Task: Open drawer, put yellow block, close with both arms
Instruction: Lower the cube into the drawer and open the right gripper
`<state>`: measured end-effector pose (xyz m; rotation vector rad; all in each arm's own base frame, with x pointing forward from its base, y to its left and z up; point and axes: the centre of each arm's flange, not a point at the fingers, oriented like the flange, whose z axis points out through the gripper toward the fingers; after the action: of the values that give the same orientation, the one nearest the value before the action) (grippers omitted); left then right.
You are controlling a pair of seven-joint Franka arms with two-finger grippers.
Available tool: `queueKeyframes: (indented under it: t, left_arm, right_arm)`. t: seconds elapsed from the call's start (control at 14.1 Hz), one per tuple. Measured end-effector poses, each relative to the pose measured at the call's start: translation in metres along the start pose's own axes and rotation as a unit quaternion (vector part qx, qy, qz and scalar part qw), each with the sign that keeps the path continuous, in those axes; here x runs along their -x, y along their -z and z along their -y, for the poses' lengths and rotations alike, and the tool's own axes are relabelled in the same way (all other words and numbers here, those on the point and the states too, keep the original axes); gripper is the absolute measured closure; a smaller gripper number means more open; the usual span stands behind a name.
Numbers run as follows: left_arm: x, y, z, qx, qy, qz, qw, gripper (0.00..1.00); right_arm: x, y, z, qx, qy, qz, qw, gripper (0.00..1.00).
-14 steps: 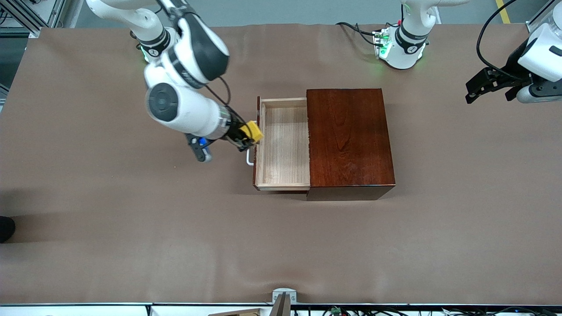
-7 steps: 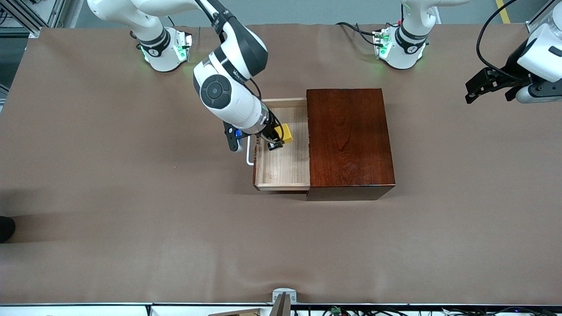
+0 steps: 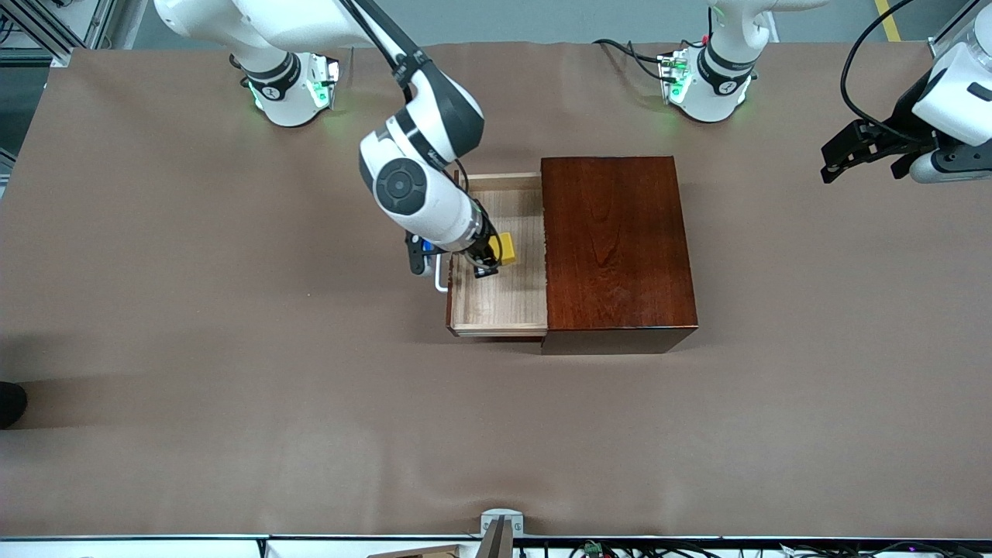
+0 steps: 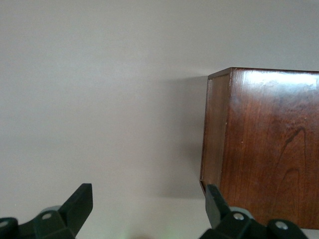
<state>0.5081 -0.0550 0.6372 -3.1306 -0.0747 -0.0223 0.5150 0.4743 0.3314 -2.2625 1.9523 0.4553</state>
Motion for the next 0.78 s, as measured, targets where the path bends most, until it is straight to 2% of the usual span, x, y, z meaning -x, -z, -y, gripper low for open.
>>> queueKeyframes:
  t: [0.28, 0.43, 0.64, 0.78]
  left_arm:
    - [0.000, -0.001, 0.000, 0.000, 0.000, 0.001, 1.000, 0.00]
    - [0.000, 0.000, 0.000, 0.000, 0.000, 0.000, 1.000, 0.00]
    - [0.001, 0.001, -0.008, -0.001, -0.007, -0.001, 1.000, 0.00]
    - [0.002, 0.000, -0.019, 0.001, -0.016, 0.000, 1.000, 0.00]
  right_arm:
    - [0.003, -0.008, -0.001, -0.002, 0.002, -0.009, 1.000, 0.44]
    - [0.000, -0.008, 0.000, -0.005, 0.006, -0.018, 1.000, 0.29]
    - [0.000, -0.007, 0.001, -0.017, 0.028, -0.047, 0.998, 0.01]
    - [0.003, 0.006, 0.006, -0.019, 0.029, -0.046, 0.998, 0.00]
